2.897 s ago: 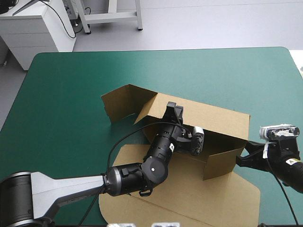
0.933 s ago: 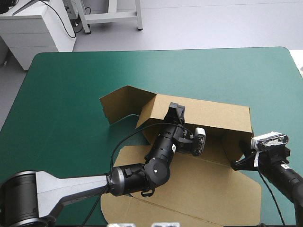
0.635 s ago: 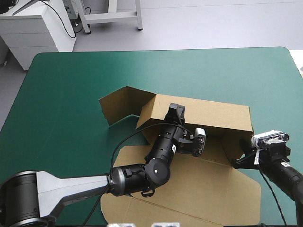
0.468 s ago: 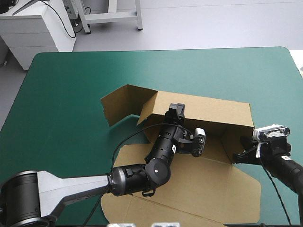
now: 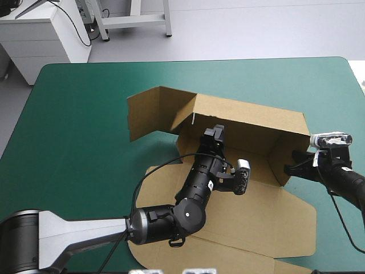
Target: Fold the box
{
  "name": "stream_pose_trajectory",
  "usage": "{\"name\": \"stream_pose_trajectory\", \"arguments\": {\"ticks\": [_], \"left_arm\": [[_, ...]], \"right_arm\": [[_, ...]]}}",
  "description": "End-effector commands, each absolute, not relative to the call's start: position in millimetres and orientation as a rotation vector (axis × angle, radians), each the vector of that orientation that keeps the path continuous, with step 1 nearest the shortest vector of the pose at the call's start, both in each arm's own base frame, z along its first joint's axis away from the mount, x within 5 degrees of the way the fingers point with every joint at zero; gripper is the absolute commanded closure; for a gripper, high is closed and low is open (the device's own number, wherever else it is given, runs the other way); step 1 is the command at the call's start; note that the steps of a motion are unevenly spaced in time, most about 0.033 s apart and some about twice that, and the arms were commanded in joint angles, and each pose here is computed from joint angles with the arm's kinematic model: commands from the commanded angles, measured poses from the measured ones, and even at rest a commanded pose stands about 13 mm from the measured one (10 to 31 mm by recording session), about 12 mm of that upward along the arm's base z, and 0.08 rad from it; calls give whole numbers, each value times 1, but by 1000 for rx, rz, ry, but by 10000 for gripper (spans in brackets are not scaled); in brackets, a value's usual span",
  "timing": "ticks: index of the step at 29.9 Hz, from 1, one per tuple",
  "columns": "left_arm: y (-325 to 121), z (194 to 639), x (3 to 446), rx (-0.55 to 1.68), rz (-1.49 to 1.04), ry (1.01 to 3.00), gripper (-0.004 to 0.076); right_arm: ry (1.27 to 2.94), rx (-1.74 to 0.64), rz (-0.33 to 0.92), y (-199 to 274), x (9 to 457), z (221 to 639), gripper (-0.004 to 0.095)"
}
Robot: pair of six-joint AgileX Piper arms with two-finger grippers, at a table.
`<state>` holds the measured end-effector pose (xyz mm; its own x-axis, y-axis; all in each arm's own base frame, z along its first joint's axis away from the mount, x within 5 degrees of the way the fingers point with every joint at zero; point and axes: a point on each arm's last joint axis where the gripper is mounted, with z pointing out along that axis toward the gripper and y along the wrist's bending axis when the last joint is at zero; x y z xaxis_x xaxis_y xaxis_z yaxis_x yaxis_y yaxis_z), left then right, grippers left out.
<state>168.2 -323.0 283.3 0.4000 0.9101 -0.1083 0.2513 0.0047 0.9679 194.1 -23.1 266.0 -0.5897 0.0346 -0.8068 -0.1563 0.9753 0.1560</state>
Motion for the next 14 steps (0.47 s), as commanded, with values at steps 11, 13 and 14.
{"name": "stream_pose_trajectory", "arguments": {"ticks": [11,13,14], "left_arm": [[-280,376,147,1155,629,1105,722],[-273,390,146,1109,607,1105,722],[-270,398,146,1086,593,1106,722]], "right_arm": [[2150,-106,217,-30,213,297,907],[2165,-121,191,-28,214,303,907],[2170,-129,180,-26,215,307,907]]}}
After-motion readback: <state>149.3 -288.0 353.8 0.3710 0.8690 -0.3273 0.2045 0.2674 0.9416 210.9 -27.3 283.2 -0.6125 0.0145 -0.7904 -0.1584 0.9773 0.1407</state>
